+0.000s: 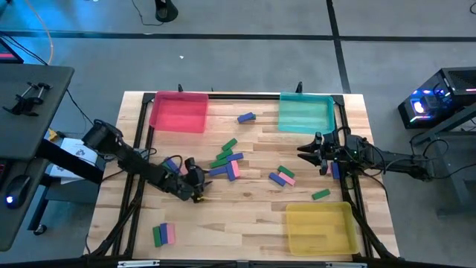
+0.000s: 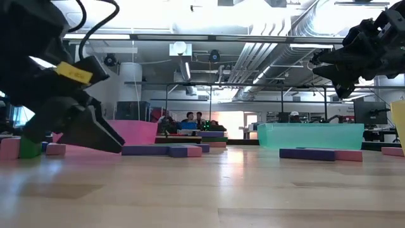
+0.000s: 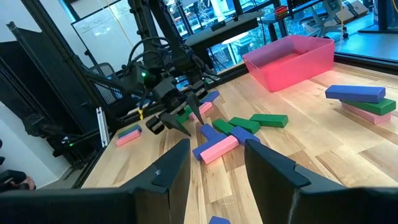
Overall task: Sort blocks
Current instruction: Put the blue block into the red bin
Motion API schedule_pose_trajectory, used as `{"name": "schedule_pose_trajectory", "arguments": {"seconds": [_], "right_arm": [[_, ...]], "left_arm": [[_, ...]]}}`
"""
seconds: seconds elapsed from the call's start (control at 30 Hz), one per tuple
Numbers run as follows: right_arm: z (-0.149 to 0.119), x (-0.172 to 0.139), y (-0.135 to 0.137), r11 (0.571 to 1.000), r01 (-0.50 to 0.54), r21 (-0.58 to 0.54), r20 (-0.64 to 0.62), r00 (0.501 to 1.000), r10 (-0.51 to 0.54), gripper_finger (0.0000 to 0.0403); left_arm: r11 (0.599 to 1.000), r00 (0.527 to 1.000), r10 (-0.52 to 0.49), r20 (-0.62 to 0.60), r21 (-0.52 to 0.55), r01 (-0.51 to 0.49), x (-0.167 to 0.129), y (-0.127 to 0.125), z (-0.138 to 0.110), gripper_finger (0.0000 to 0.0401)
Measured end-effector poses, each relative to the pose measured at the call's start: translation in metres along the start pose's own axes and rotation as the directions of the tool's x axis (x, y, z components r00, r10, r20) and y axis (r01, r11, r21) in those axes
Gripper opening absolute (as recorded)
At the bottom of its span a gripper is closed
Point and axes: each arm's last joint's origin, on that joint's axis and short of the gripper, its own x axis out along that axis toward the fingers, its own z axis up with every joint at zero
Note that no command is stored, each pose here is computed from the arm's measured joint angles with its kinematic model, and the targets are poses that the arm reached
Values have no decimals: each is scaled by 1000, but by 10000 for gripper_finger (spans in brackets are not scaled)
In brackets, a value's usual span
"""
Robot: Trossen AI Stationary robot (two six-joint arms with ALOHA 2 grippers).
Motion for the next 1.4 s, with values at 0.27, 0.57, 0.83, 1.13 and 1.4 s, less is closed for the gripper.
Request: {"name": "schedule_pose_trajectory", "arguments": {"seconds": [0.27, 0.57, 0.83, 1.13, 1.4], "right_arm": [[0, 0, 0, 1000, -2, 0, -1, 1000, 2, 139], [0, 0, 0, 1000, -2, 0, -1, 1000, 2, 139], [0, 0, 0, 1000, -1, 0, 0, 1000, 1, 139], [0, 0, 0, 1000, 1, 0, 0, 1000, -1, 139], [0, 0, 0, 1000, 1, 0, 0, 1000, -1, 139]], "left_arm": [[996, 1000, -20, 18, -87, 21, -4, -1, 4, 184], [989, 998, 52, 37, -141, -47, -2, 7, 8, 184], [985, 1000, 0, -29, -171, -5, 11, 13, 4, 184], [982, 1000, -18, -11, -191, 16, 17, 10, 3, 184], [976, 1000, -9, 1, -218, 9, 24, 12, 2, 171]]}}
